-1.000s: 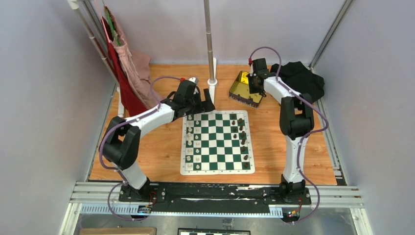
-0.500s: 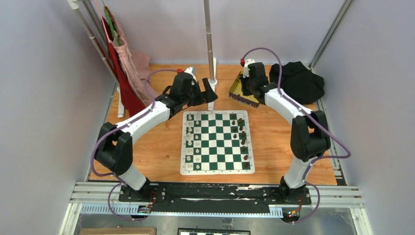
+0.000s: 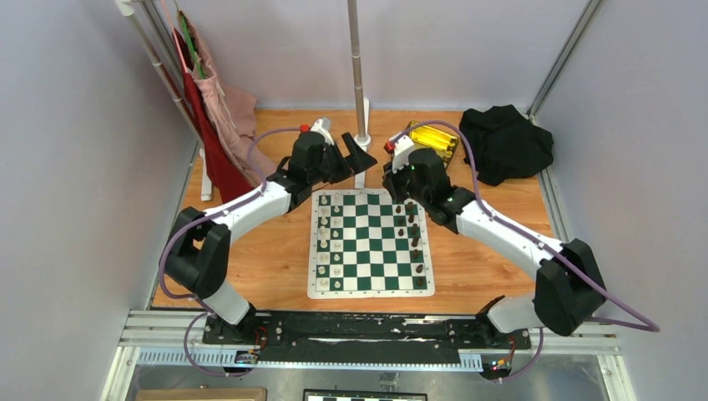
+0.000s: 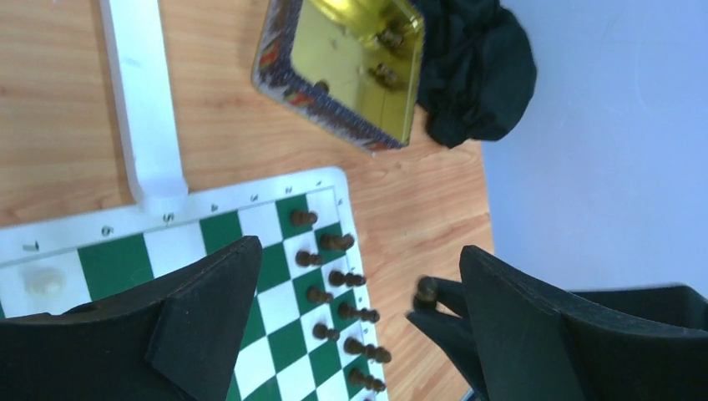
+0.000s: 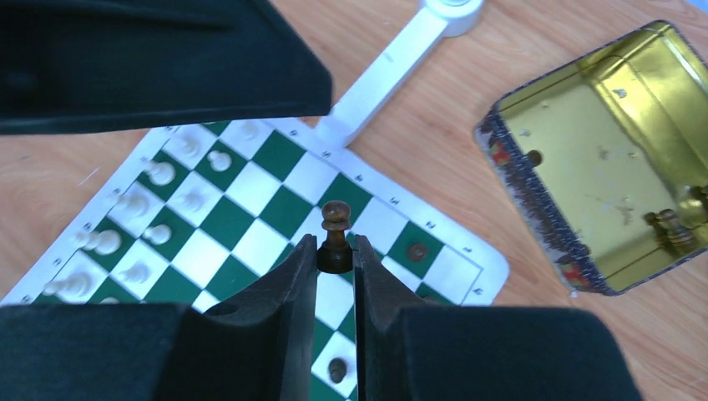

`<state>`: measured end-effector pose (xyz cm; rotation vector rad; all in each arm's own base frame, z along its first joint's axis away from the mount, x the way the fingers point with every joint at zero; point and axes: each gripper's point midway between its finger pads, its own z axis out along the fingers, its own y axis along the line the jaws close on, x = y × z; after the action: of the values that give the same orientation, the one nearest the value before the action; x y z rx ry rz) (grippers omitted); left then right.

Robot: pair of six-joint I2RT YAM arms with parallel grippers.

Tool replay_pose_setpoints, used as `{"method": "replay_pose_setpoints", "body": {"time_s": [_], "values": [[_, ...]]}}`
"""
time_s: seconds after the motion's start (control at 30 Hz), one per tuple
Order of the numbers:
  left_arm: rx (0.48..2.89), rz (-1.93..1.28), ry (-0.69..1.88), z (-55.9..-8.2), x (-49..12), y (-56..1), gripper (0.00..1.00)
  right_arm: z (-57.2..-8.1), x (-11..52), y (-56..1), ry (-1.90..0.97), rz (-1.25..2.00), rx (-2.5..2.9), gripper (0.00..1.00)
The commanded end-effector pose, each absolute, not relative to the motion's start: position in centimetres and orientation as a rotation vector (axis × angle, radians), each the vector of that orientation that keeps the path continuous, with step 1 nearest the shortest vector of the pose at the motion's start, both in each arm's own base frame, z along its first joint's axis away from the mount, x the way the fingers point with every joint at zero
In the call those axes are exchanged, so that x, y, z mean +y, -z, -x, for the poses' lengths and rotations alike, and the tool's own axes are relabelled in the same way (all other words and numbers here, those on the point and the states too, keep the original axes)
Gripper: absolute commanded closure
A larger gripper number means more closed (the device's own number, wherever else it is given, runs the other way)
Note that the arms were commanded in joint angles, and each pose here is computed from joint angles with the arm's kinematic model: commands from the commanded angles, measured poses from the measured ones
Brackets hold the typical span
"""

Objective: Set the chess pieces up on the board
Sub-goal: Place the chess piece on the chessboard.

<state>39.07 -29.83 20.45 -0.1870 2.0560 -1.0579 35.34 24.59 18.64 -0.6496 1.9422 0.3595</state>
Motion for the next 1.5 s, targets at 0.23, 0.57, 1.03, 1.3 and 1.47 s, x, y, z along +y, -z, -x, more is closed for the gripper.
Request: {"method": "replay_pose_setpoints", "body": {"time_s": [0.23, 0.57, 1.03, 1.3, 1.47], "values": [[1.995, 0.218, 1.211, -35.3, -30.1, -21.2, 0.08, -31.5, 26.4, -20.1, -0.46, 0.639, 1.81, 0.94], [1.975, 0.183, 1.26, -33.6, -30.8, -22.6, 0.21, -31.4, 27.6, -19.3, -0.481, 0.654, 1.79, 0.96], [2.001, 0.162, 1.288, -32.8, -32.9, -21.7, 0.35, -31.8, 27.5, -20.0, -0.454, 0.635, 1.747, 0.98], [2.018, 0.145, 1.294, -32.8, -34.0, -21.3, 0.39, -31.9, 27.8, -20.3, -0.462, 0.642, 1.728, 0.99], [2.019, 0.144, 1.299, -33.0, -34.4, -21.2, 0.43, -31.9, 27.9, -20.2, -0.463, 0.65, 1.728, 1.0]]}}
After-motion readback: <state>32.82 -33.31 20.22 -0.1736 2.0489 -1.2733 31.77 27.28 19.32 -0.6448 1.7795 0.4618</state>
